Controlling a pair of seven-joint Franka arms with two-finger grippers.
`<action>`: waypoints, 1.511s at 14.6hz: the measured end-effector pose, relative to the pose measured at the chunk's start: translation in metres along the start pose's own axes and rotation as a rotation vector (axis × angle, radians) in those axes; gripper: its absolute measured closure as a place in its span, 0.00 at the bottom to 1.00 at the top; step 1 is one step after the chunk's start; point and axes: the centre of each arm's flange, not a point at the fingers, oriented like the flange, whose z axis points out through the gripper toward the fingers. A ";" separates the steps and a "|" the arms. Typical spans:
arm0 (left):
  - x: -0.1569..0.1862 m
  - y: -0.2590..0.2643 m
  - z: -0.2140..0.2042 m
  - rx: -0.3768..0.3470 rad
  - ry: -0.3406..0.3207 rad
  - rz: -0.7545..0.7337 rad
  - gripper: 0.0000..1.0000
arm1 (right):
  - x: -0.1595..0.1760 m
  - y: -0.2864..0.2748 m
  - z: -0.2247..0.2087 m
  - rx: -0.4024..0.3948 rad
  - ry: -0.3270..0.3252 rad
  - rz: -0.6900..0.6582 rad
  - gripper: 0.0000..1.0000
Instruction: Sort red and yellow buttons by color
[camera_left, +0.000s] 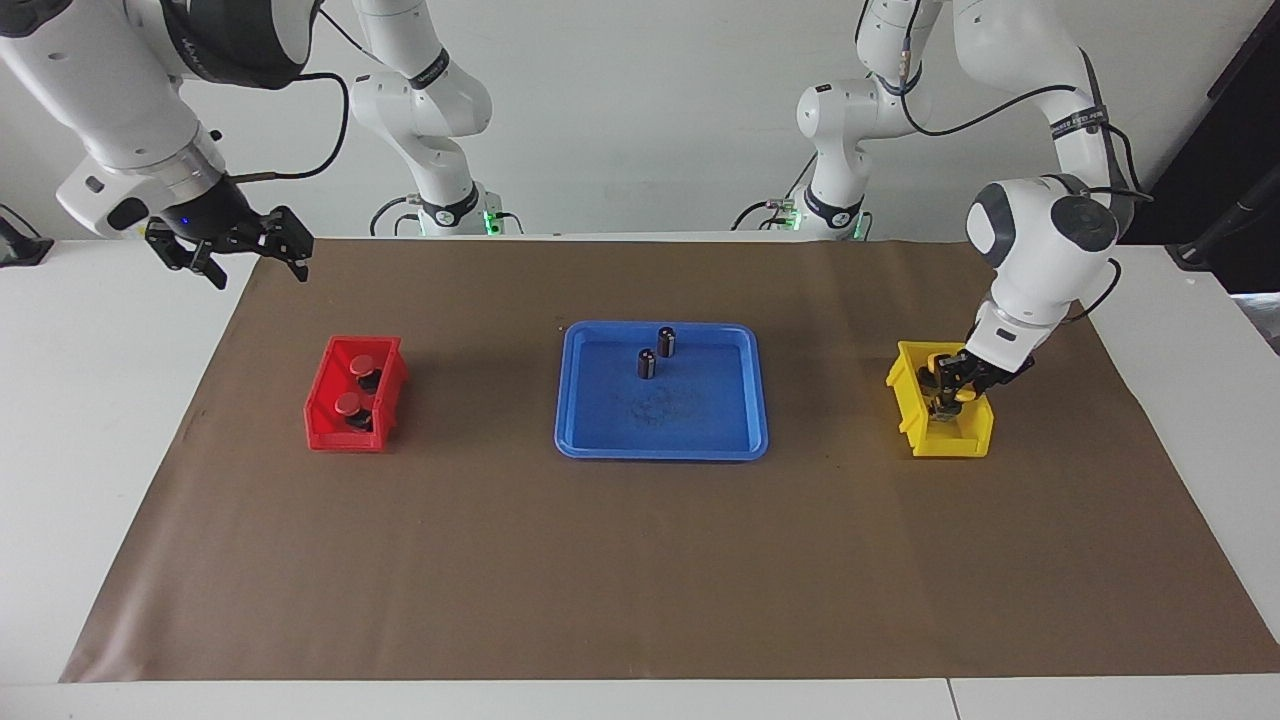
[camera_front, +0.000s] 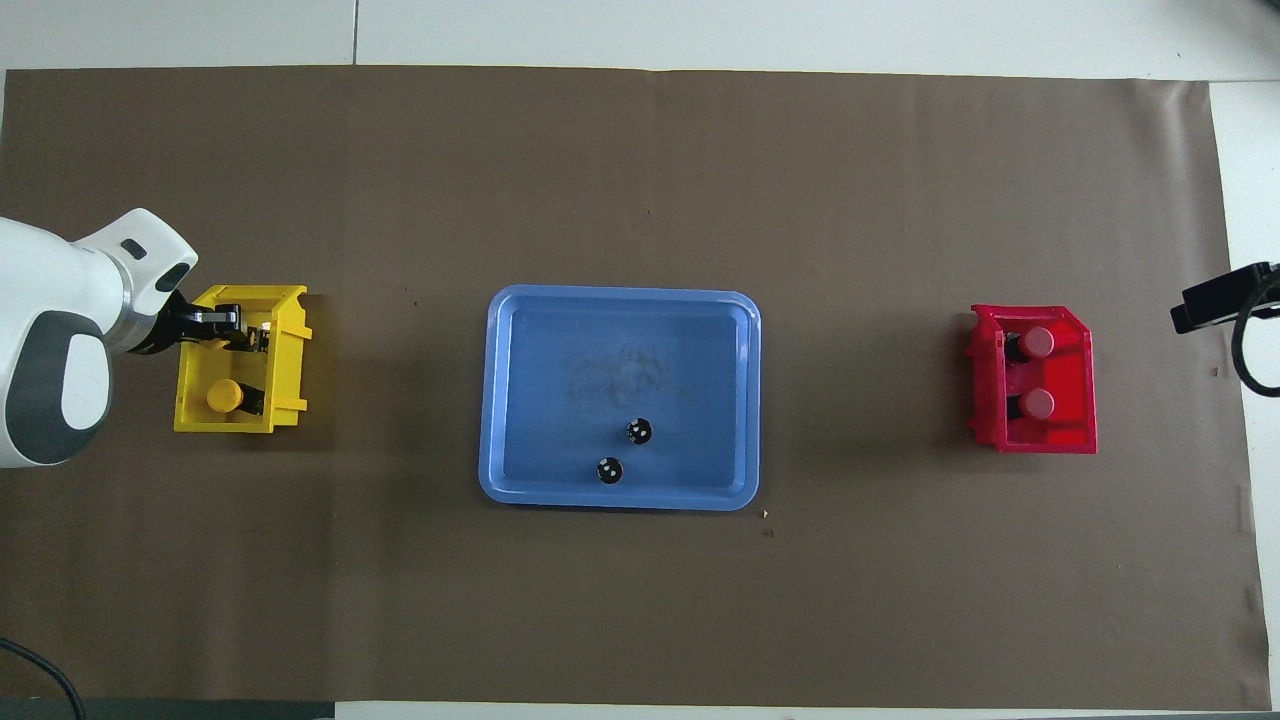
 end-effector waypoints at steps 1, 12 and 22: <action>0.001 0.000 0.004 -0.001 0.003 0.001 0.59 | 0.000 0.000 0.000 0.000 0.000 0.000 0.00; 0.011 0.001 0.009 -0.002 0.017 0.001 0.47 | 0.000 -0.001 0.000 0.000 0.000 -0.002 0.00; 0.040 0.006 -0.094 0.004 -0.035 0.018 0.00 | 0.000 -0.001 0.000 0.000 0.000 -0.002 0.00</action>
